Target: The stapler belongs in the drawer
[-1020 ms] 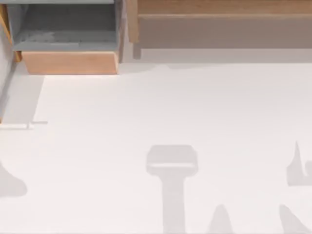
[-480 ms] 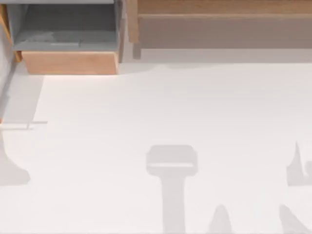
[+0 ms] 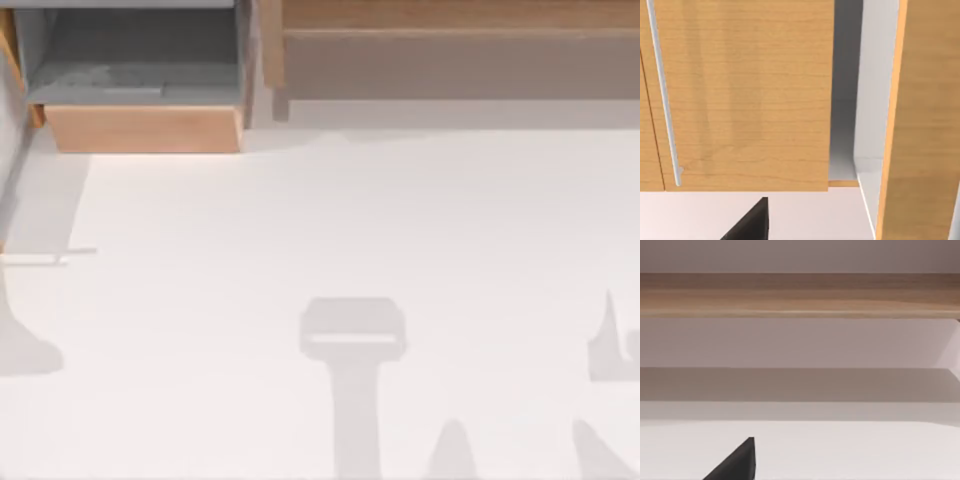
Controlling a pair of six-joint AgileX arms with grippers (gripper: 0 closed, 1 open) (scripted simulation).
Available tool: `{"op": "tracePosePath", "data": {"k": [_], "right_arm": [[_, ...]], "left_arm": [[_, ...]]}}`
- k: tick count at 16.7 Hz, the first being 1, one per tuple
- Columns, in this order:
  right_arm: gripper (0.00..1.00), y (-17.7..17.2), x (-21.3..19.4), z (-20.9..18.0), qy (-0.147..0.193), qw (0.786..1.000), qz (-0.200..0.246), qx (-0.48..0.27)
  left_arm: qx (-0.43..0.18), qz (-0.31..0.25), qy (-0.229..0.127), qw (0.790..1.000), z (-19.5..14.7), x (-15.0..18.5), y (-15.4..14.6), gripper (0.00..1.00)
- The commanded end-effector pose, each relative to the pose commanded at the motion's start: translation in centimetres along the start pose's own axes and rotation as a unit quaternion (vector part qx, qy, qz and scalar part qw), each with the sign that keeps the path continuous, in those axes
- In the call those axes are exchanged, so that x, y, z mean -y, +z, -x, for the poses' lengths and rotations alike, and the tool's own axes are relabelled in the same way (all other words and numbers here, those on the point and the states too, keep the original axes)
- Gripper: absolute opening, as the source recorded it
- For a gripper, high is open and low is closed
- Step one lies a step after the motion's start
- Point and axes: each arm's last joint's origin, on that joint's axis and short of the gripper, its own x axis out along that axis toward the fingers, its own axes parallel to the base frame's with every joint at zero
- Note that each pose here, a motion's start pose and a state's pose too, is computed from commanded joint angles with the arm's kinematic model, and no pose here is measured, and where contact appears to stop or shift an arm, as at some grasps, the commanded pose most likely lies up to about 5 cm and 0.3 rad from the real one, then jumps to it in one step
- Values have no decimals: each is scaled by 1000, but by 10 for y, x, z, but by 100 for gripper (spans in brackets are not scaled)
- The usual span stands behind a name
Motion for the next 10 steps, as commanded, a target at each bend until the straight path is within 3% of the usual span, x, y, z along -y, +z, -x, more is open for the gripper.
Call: {"op": "tracePosePath", "data": {"k": [10], "right_arm": [[100, 0, 0, 0, 0, 1000, 0, 0]], "left_arm": [[0, 0, 0, 1000, 0, 0, 0, 2]]}}
